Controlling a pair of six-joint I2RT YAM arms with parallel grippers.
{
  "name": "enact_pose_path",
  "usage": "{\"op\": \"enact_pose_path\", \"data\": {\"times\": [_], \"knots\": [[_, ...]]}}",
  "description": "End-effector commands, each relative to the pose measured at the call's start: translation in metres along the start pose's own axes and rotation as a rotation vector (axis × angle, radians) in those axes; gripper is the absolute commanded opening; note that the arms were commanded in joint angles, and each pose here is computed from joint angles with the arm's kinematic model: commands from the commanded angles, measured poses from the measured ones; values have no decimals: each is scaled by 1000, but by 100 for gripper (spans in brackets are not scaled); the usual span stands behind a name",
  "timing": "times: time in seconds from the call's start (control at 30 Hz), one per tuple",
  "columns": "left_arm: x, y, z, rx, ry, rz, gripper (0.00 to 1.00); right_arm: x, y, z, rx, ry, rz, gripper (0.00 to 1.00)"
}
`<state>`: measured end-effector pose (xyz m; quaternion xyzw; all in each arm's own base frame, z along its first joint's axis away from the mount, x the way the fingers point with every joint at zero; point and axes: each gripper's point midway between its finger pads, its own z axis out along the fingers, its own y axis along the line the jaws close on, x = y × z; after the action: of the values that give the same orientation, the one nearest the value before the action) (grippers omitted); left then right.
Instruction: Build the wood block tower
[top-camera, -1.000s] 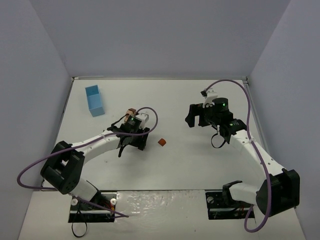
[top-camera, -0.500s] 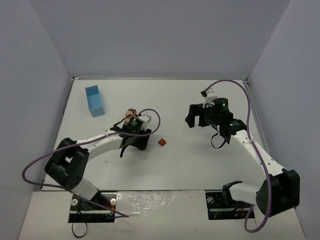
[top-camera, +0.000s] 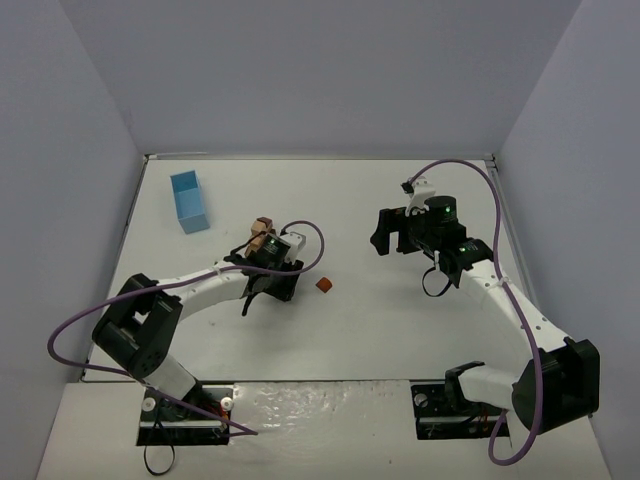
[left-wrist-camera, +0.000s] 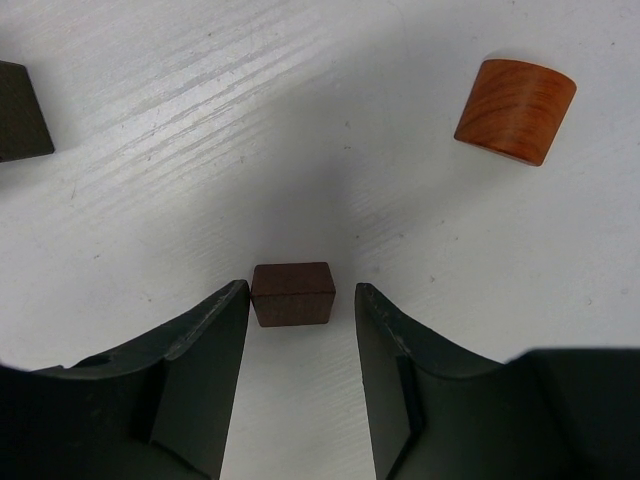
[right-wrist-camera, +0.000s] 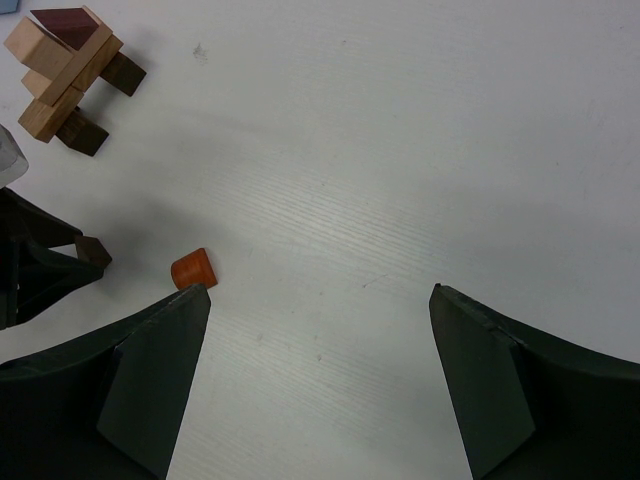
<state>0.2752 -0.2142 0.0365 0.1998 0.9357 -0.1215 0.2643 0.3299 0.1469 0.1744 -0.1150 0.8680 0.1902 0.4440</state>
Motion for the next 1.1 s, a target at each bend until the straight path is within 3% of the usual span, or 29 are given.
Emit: {"op": "enact_pose_path", "data": {"times": [0.0, 0.57, 0.7, 0.73, 0.8, 1.07], "knots": [[-13, -4, -2, 11, -40, 9, 43, -26, 8, -7, -24, -82, -32, 89], [-3, -3, 1, 0, -10, 1, 34, -24, 7, -7, -20, -80, -31, 90], [-6, -4, -3, 5, -17, -1, 20, -25, 7, -8, -21, -83, -33, 90], [-9, -4, -7, 7, -26, -1, 11, -26, 7, -8, -22, -86, -33, 90], [-16, -6, -17, 12, -40, 2, 3, -27, 8, -9, -21, -90, -34, 90], [-77, 12, -85, 0, -169, 43, 3, -38, 13, -15, -40, -118, -33, 90]]}}
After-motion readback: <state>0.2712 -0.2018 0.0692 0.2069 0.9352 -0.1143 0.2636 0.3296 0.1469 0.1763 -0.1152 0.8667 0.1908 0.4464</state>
